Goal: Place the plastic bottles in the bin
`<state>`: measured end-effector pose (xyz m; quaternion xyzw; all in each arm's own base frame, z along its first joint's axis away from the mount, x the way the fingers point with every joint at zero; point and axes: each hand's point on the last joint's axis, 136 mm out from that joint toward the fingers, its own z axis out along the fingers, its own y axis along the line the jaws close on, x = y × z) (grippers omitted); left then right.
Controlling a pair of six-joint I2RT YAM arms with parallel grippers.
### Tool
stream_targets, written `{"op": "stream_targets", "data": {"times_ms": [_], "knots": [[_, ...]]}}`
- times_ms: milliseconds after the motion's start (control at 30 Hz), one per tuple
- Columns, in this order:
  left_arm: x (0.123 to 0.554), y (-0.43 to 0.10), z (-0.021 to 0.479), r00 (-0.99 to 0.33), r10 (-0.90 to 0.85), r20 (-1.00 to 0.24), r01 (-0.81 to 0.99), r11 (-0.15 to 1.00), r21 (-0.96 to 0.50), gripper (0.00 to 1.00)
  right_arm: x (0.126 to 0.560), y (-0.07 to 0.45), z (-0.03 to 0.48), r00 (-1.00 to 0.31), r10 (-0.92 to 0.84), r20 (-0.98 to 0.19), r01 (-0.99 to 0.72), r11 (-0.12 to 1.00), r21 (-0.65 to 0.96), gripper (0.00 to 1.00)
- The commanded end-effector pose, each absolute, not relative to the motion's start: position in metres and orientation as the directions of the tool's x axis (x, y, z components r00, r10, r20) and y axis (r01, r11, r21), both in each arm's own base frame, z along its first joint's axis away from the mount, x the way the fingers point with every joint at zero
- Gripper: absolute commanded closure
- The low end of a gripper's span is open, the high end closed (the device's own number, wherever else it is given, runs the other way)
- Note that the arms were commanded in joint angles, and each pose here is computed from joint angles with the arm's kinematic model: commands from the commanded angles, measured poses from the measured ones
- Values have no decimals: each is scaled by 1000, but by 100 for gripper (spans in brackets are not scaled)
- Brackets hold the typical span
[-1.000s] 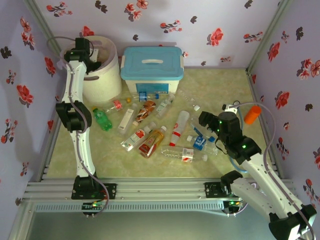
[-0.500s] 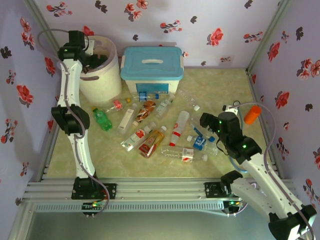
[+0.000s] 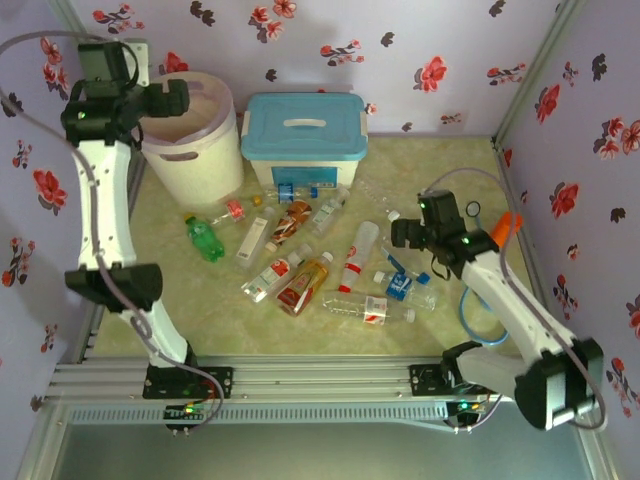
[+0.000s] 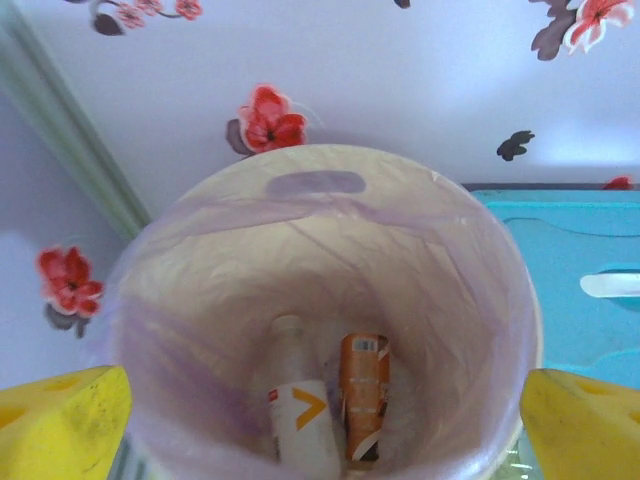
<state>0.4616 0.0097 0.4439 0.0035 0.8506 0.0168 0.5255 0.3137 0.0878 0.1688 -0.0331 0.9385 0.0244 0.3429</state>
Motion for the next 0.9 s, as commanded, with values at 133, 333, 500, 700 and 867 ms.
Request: {"op": "stream_targets", "data": {"times_ms": [133, 333, 500, 700, 867], "knots": [[382, -5, 436, -346, -108, -932, -24, 994, -106, 0, 373, 113, 145, -757, -303, -579, -344, 938, -40, 1], [331, -56, 371, -443, -151, -884, 81, 975, -207, 1, 416, 112, 108, -797, -367, -480, -395, 917, -46, 2], [302, -86, 321, -538, -124, -834, 140, 962, -233, 0, 442, 119, 89, -798, -401, -449, -435, 900, -30, 7], [272, -103, 271, -634, -132, -762, 157, 943, -294, 0, 465, 126, 70, -813, -384, -439, -444, 895, 40, 9], [266, -109, 246, -671, -141, -728, 147, 937, -317, 0, 477, 126, 50, -832, -385, -401, -436, 899, 41, 13]]}}
